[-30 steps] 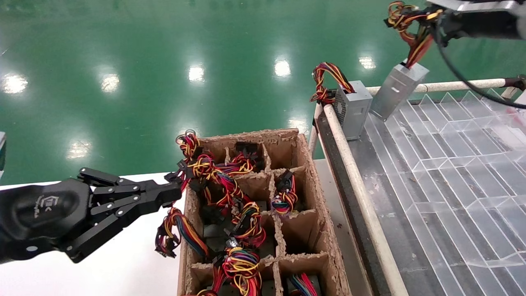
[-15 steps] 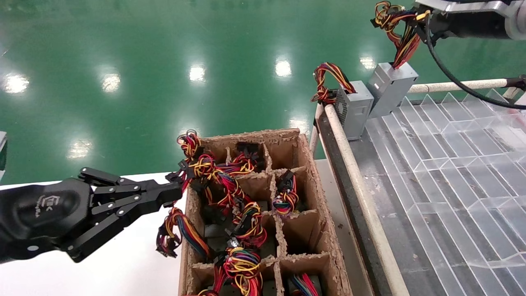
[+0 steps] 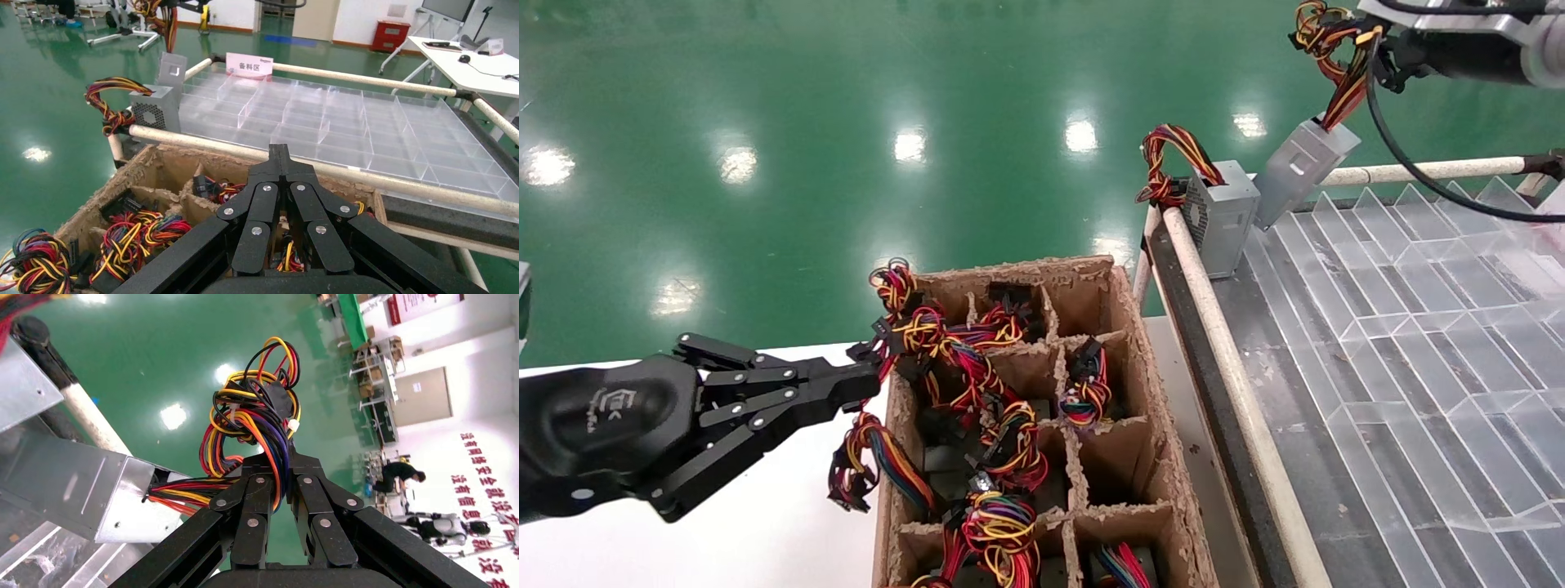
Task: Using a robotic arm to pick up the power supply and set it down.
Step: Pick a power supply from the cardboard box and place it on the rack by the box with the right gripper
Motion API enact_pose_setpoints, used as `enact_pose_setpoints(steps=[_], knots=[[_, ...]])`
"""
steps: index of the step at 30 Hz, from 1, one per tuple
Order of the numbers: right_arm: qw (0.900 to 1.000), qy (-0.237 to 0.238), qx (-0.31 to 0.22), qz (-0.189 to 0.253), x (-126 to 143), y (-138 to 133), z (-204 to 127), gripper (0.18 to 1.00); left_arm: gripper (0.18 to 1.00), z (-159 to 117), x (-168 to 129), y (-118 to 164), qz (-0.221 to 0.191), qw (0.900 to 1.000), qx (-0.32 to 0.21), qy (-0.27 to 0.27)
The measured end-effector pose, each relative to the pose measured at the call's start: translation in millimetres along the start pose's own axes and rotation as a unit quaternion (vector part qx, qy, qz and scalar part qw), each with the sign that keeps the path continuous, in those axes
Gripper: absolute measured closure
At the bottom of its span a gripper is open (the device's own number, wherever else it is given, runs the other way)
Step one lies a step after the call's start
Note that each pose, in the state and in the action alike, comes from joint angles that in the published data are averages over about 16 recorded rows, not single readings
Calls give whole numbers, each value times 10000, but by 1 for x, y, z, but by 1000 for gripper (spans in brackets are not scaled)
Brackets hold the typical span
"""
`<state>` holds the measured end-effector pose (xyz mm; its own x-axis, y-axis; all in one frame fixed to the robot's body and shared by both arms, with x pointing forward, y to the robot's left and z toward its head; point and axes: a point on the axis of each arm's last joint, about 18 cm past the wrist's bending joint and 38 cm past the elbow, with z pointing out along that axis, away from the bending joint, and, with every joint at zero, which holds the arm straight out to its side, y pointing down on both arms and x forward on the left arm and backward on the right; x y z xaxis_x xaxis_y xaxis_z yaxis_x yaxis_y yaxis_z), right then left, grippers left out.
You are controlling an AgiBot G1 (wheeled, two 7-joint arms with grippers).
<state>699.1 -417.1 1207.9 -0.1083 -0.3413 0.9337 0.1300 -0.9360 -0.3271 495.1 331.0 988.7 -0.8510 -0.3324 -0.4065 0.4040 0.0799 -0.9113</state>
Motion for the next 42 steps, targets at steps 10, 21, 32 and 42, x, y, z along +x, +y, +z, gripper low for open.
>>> enact_pose_setpoints(steps=[10, 21, 32, 42], knots=[[9982, 113, -334, -478, -6, 10, 7, 976, 993, 0, 0, 0, 0, 10000, 0, 0], [9945, 202, -572, -856, -8, 23, 7, 976, 993, 0, 0, 0, 0, 10000, 0, 0], [9961, 124, -356, -799, -20, 21, 10, 976, 993, 0, 0, 0, 0, 10000, 0, 0], [9983, 29, 82, -579, -31, 5, 14, 976, 993, 0, 0, 0, 0, 10000, 0, 0]])
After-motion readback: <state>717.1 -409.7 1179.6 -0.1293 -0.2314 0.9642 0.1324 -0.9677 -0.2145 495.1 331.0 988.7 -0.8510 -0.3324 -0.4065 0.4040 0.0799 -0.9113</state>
